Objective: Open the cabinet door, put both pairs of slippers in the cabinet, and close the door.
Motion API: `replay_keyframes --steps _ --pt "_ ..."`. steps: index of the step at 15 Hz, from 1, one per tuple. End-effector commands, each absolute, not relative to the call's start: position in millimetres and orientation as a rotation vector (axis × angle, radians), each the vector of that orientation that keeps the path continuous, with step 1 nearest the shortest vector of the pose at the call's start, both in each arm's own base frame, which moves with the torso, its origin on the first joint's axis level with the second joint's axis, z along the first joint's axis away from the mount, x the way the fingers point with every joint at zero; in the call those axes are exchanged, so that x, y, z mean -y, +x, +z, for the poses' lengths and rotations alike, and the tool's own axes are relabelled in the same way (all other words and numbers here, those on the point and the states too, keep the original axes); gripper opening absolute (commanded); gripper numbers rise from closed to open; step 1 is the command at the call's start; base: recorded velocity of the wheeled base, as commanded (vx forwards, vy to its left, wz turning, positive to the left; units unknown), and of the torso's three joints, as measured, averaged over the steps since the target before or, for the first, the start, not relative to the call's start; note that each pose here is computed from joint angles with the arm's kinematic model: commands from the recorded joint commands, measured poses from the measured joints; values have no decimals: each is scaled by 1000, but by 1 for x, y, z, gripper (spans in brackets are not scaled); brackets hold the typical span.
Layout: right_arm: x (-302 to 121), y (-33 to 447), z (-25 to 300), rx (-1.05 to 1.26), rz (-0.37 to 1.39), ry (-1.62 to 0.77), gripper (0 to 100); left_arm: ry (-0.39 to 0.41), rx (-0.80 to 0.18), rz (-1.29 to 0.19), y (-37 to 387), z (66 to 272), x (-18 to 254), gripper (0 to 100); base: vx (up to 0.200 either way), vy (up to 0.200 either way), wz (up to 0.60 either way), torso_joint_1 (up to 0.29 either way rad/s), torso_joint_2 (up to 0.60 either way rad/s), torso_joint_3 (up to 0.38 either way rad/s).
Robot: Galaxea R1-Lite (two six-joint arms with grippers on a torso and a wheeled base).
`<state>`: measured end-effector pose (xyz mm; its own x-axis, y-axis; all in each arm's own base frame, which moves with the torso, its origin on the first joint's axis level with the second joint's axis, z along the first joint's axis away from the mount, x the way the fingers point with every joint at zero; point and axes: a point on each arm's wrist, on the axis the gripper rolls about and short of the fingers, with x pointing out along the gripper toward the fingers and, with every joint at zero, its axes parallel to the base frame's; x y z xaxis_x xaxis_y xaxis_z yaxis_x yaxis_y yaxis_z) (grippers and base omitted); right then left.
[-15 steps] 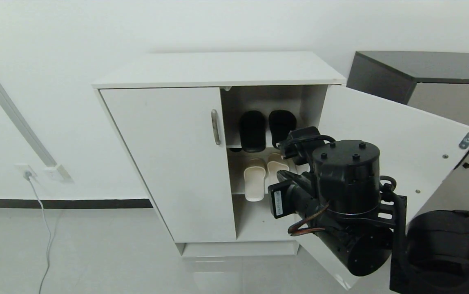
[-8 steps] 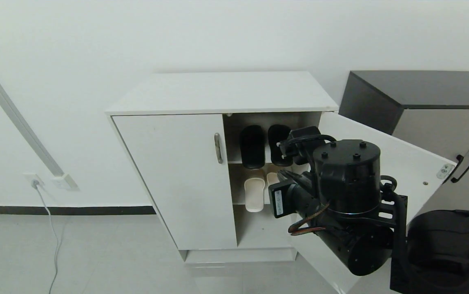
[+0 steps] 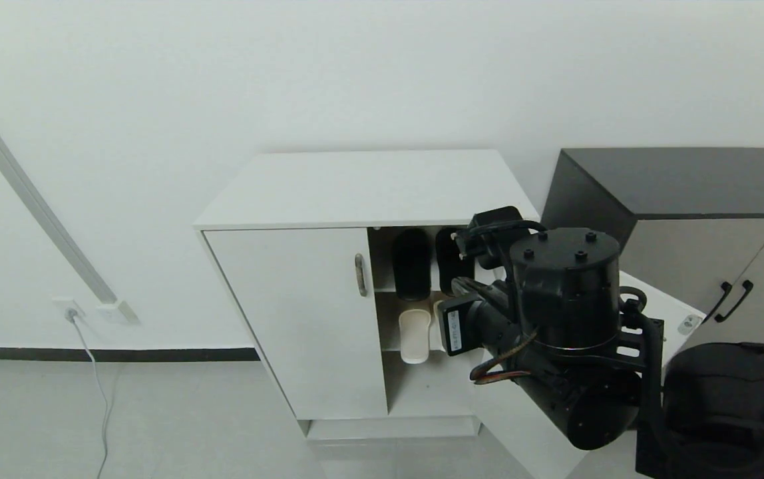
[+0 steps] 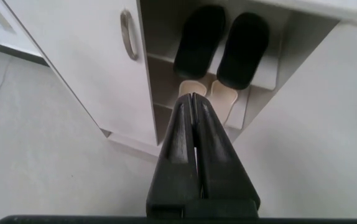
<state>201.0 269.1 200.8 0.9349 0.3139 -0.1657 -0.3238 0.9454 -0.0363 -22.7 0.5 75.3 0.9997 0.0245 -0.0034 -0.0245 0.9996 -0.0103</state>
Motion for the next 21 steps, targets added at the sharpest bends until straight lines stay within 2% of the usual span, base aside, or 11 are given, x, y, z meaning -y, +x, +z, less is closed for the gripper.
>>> replay_keyframes --steps 1,9,16,21 --pt "-269 201 201 -159 326 -63 0 -11 -3 25 -23 75 0 0 0 0 0 227 -564 -325" --pt "-268 200 200 -153 328 -58 0 -11 -3 25 -23 75 0 0 0 0 0 243 -552 -303" --pt "-267 200 197 -162 342 -66 0 -9 -3 25 -23 75 0 0 0 0 0 15 -33 -17" --pt "-267 200 197 -161 348 -65 0 -9 -3 25 -23 75 0 0 0 0 -600 2 0 -1"
